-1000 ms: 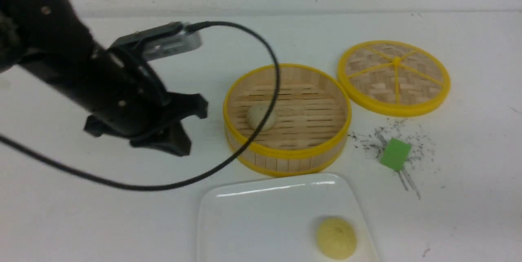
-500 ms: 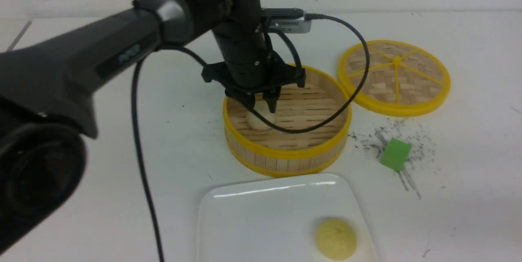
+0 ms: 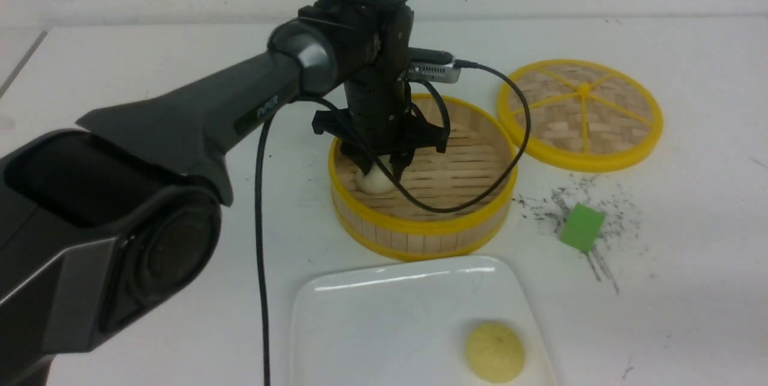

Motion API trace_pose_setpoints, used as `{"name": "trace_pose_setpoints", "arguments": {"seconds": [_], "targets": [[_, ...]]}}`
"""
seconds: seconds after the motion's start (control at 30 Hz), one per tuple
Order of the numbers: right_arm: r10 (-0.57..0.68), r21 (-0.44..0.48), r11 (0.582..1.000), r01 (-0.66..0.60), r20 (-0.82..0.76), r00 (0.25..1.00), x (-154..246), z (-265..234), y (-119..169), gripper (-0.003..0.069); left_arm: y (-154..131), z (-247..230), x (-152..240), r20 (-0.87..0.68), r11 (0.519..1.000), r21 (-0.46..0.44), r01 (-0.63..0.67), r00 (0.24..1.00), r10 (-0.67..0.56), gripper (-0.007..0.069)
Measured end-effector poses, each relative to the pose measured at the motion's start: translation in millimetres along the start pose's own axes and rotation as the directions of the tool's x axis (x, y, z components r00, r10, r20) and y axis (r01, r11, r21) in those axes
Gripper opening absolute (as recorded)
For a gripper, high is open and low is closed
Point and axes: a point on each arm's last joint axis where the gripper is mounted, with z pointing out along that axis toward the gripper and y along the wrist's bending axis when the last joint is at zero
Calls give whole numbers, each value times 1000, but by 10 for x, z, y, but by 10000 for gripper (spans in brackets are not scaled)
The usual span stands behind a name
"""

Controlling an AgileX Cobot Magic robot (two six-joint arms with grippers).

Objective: Put the steamed buns into the plate on the white tablecloth.
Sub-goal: 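Reach into the bamboo steamer and grasp a bun with the left gripper, then carry the bun from the bamboo steamer to the plate with the left gripper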

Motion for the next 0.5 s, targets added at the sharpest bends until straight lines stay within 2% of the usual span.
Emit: {"name": "trace_pose_setpoints", "arguments": {"seconds": [0.1,0.17,0.33,0.37,0.4,0.47,0.5], "targets": [[0,0,1000,0,-1,1000,2,2,0,2,2,-37,-5,-10,1000,-4,1,1000,-1,81],[0,0,1000,0,-1,1000,2,2,0,3,3,-110,-22,-17,1000,-7,3,1000,-3,35],[0,0,1000,0,-2,1000,3,2,0,4,-10,-404,-117,37,1000,15,12,999,-12,24],[0,0,1000,0,-2,1000,3,2,0,4,-7,-656,-153,89,999,36,16,996,-19,24],[0,0,1000,0,-3,1000,4,2,-1,4,-6,-688,-154,95,999,39,16,995,-20,24],[0,1,1000,0,-3,1000,4,2,-1,8,-1,-1190,-126,173,995,103,14,984,-32,24],[0,1,1000,0,-3,1000,4,2,-1,8,3,-1230,-120,179,994,105,14,983,-33,24]]}}
